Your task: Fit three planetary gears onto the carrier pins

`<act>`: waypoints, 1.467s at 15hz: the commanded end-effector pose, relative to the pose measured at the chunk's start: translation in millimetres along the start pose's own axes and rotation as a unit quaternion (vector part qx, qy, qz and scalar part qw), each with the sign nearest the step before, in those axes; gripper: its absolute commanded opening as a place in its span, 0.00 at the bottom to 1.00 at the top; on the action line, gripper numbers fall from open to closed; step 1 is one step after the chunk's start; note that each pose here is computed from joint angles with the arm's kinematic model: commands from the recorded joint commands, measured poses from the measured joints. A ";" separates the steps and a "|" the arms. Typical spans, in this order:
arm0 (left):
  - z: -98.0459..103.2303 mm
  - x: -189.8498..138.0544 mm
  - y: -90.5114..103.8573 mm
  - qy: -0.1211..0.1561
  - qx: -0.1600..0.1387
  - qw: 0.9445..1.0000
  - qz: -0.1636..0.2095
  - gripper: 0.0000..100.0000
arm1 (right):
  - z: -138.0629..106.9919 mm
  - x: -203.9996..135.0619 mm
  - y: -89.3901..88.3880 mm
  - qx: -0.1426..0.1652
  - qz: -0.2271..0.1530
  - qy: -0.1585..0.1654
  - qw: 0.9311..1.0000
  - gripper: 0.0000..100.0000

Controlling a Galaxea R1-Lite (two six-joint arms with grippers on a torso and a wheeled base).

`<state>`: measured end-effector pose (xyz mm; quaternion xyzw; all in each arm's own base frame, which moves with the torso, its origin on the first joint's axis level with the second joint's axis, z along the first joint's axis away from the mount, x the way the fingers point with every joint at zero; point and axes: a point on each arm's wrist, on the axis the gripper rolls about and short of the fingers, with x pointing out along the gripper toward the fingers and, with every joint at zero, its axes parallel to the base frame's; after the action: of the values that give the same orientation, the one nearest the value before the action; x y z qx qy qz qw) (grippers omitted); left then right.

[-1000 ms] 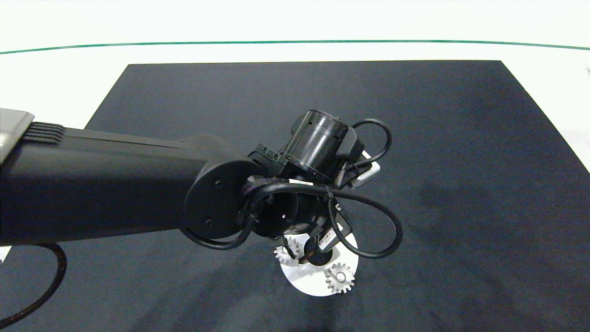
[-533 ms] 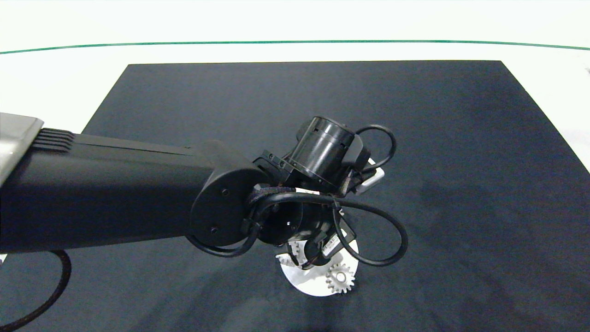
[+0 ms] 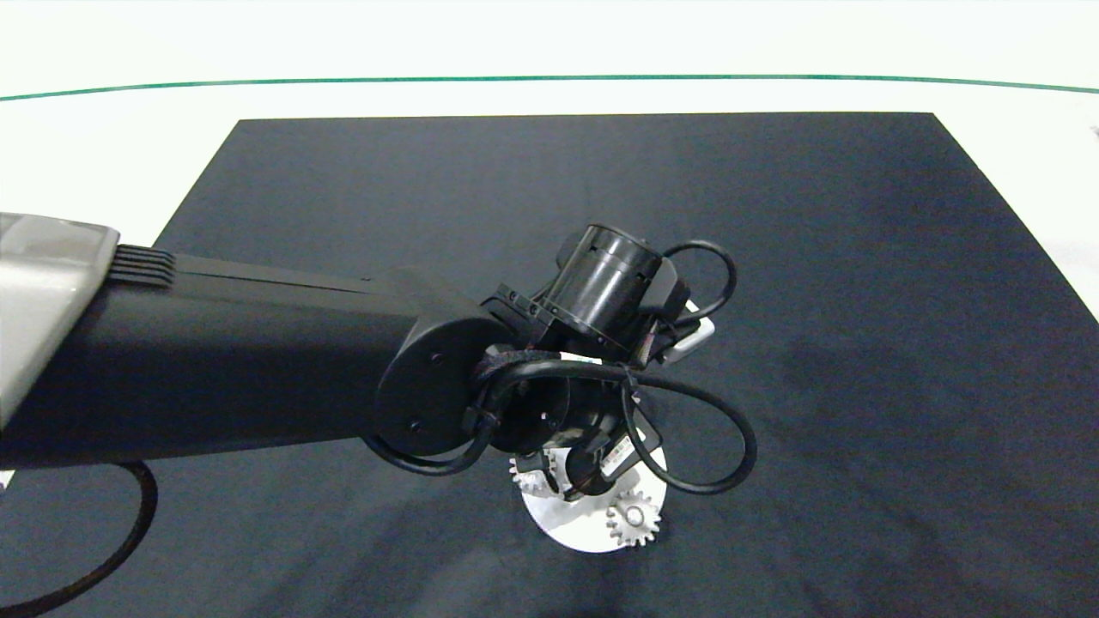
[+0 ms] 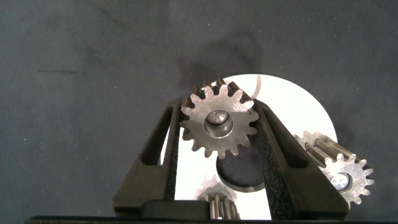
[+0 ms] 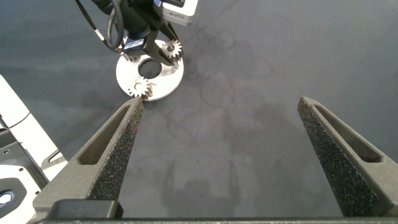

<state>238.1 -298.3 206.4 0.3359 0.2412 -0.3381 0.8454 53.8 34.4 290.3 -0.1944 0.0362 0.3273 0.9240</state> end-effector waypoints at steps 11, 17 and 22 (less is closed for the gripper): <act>0.5 -1.5 0.7 0.002 -0.004 1.000 0.014 1.00 | -0.3 2.1 -0.1 -0.001 0.002 0.004 1.000 1.00; -48.9 -116.3 69.1 -0.038 -0.095 0.988 0.112 1.00 | -10.2 5.5 2.0 0.002 -0.003 0.026 1.000 1.00; -150.4 -222.3 99.1 -0.091 -0.213 0.923 0.308 1.00 | -39.2 1.3 -4.4 0.035 -0.132 0.103 0.985 1.00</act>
<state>188.5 -104.3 283.6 0.2167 0.1692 -0.1317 0.9524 63.7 22.8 264.3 -0.1982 0.1033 0.2157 0.9505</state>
